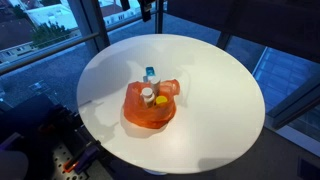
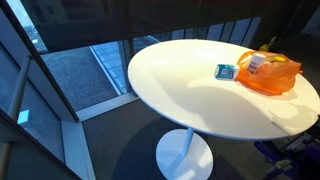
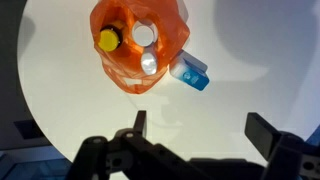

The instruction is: Put the blue box in the plastic bag

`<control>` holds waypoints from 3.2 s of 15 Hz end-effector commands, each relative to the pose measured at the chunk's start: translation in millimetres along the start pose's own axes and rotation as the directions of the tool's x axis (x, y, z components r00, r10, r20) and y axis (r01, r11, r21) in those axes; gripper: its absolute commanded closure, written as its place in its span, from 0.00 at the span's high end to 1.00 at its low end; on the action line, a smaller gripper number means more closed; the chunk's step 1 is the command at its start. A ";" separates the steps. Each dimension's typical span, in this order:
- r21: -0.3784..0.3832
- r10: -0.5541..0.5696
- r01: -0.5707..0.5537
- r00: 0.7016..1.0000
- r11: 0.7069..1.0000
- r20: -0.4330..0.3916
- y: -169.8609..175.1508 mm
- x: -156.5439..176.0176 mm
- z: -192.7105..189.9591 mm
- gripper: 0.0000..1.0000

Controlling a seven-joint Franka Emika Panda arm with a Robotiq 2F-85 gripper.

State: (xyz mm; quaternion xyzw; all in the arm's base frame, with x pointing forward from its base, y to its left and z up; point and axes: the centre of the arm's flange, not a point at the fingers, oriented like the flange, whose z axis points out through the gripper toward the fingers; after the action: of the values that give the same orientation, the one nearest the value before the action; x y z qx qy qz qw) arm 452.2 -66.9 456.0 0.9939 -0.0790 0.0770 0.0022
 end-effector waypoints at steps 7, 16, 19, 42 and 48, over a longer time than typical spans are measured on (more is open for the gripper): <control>0.000 0.000 0.000 1.000 1.000 -0.001 0.0 0.2 -0.3 1.00; 0.002 -0.033 0.033 0.999 0.999 0.009 -52.8 16.2 9.0 1.00; 0.000 -0.035 0.035 0.999 0.999 0.018 -70.1 22.3 20.0 1.00; -0.061 0.172 -0.164 0.970 0.985 0.173 -96.5 66.6 171.8 1.00; -0.069 0.190 -0.180 0.964 0.981 0.185 -94.8 68.6 177.8 1.00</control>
State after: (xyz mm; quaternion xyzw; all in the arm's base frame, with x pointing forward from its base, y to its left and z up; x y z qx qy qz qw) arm 557.6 17.6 294.7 0.9865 -0.1622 -0.0164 0.0123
